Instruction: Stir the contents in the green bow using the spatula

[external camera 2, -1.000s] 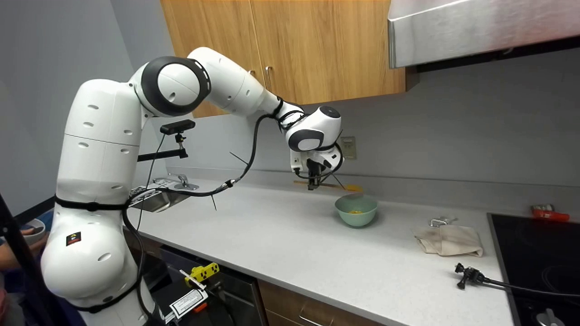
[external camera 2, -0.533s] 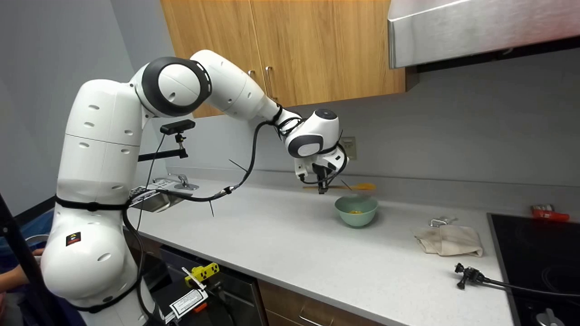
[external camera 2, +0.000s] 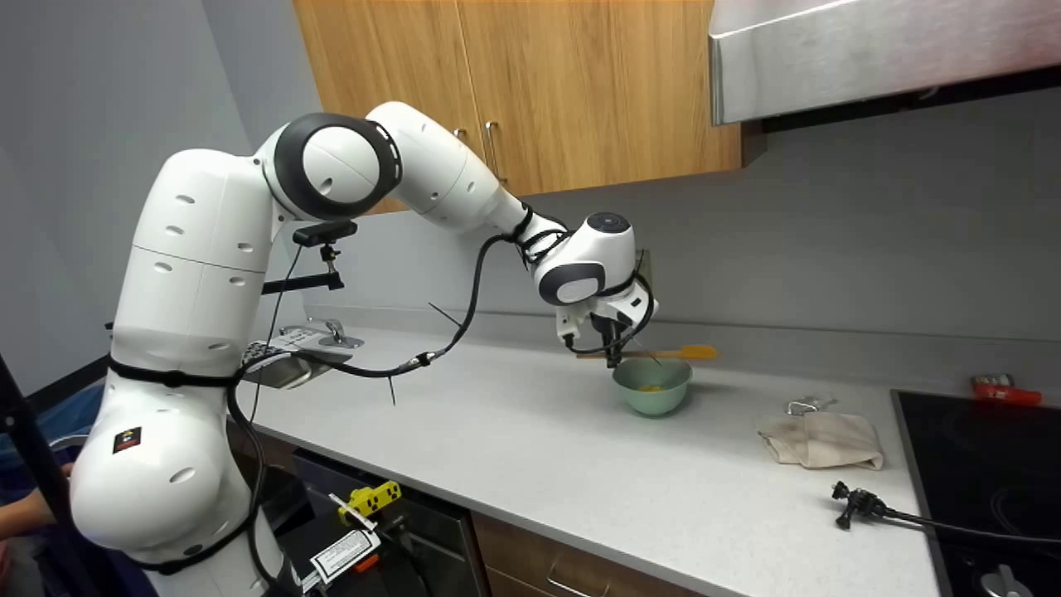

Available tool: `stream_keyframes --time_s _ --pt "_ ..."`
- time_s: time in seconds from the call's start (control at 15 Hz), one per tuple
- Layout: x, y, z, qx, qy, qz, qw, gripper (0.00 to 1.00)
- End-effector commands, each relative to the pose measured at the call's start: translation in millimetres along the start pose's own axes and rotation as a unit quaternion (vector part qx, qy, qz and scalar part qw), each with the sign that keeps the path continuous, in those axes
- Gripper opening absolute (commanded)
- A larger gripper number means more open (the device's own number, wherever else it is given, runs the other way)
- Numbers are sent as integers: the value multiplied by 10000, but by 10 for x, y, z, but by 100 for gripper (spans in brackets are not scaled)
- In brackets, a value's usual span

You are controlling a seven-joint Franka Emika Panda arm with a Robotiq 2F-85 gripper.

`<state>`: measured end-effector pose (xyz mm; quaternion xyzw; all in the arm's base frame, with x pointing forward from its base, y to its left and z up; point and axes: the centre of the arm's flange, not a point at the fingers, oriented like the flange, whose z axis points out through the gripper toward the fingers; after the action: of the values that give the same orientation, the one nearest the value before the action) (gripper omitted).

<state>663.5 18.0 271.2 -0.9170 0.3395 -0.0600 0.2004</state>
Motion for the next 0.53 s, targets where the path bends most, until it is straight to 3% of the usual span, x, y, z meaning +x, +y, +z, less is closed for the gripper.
stream_keyframes --time_s 0.0,0.4,0.47 --pt "48 13 11 67 81 105 9999 50" --pt "23 15 -8 60 76 95 9999 96" --pt "-1 4 -23 59 86 65 9999 99"
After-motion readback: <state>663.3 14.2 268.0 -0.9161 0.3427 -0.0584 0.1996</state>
